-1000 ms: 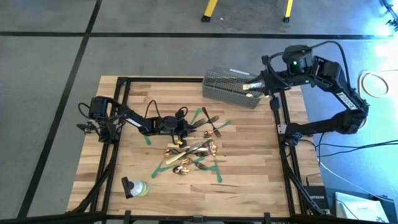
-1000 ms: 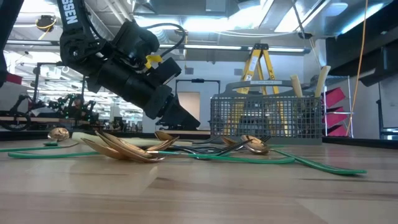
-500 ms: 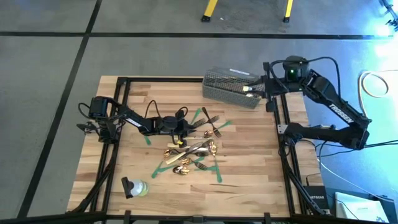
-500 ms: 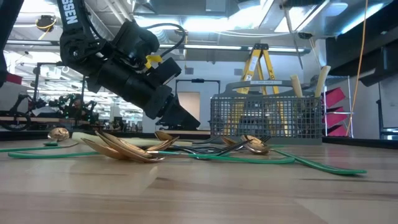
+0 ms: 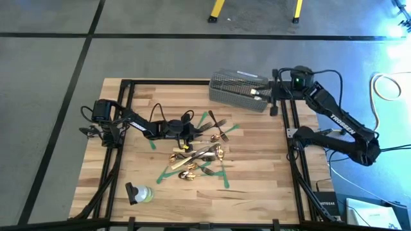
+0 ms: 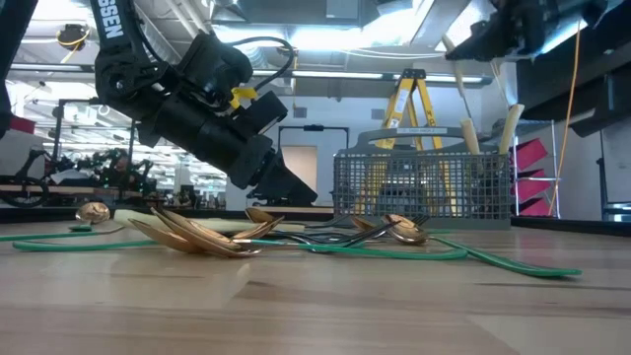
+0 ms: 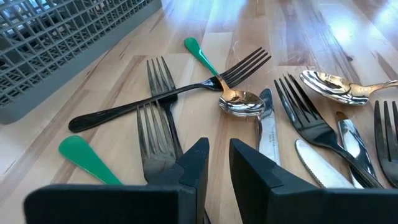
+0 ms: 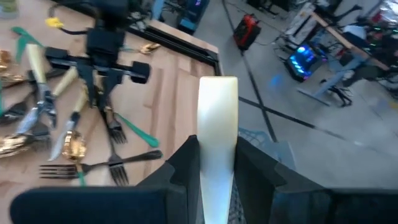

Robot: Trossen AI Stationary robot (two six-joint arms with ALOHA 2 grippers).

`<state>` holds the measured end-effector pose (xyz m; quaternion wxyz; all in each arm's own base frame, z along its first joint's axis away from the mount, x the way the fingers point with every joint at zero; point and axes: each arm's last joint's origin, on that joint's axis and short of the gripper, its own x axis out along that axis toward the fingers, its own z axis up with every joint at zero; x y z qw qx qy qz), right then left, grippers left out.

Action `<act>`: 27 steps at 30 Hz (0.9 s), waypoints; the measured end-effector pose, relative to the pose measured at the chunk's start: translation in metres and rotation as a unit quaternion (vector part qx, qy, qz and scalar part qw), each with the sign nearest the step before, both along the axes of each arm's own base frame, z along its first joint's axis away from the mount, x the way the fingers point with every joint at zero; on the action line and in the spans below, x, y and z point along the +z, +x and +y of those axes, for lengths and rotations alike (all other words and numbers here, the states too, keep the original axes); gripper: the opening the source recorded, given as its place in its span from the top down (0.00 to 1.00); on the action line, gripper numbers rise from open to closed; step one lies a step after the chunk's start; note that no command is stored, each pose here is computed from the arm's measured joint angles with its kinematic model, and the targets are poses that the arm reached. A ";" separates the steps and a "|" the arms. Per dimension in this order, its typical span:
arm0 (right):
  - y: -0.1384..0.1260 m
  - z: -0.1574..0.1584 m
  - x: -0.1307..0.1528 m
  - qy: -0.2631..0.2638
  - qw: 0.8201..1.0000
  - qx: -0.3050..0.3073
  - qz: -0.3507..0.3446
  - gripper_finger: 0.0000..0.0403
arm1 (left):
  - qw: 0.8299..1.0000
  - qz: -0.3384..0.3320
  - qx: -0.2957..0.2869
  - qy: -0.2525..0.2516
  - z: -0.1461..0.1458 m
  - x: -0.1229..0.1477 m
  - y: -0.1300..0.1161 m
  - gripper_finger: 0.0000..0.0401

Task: Sort silverware
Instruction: Put the yellow knife into the gray organizer

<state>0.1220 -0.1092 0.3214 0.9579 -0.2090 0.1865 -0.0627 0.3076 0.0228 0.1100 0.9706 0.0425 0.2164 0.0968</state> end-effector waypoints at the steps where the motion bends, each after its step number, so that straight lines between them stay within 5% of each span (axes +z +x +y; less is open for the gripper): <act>1: -0.001 -0.002 -0.003 0.004 1.000 -0.004 -0.002 0.84 | 1.000 0.000 0.000 0.000 0.000 0.000 0.000 0.88; 15: -0.017 -0.017 -0.036 0.044 0.998 -0.044 0.010 0.84 | 1.000 0.000 0.000 0.000 0.000 0.000 0.000 0.88; 27: -0.018 -0.016 -0.037 0.060 0.998 -0.011 -0.005 0.84 | 1.000 0.000 0.000 0.000 0.000 0.000 0.000 0.88</act>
